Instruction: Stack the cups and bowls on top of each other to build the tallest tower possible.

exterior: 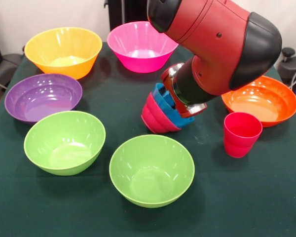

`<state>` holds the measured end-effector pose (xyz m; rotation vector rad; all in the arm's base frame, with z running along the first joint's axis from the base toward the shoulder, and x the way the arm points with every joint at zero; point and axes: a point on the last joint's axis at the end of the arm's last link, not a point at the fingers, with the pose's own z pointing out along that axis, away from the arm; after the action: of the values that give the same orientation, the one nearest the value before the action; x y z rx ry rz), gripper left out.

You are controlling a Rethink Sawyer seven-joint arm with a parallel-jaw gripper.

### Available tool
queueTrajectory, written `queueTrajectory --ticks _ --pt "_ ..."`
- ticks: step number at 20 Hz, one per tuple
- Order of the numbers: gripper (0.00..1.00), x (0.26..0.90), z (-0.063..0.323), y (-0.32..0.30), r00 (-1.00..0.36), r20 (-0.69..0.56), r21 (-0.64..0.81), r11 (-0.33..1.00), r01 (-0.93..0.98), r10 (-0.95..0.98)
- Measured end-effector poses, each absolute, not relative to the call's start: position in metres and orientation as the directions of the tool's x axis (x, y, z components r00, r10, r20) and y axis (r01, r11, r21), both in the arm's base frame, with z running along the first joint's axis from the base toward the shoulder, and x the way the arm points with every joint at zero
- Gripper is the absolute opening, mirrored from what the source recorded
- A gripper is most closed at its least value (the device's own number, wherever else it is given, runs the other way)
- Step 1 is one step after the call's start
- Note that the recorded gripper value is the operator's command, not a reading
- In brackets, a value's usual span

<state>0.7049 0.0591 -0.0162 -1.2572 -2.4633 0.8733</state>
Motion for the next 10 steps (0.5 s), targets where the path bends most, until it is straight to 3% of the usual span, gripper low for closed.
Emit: queueTrajectory --ticks 10 --pt "0.0 0.71 -0.015 0.047 -0.608 -0.081 -0.595 0.451 0.665 0.79"
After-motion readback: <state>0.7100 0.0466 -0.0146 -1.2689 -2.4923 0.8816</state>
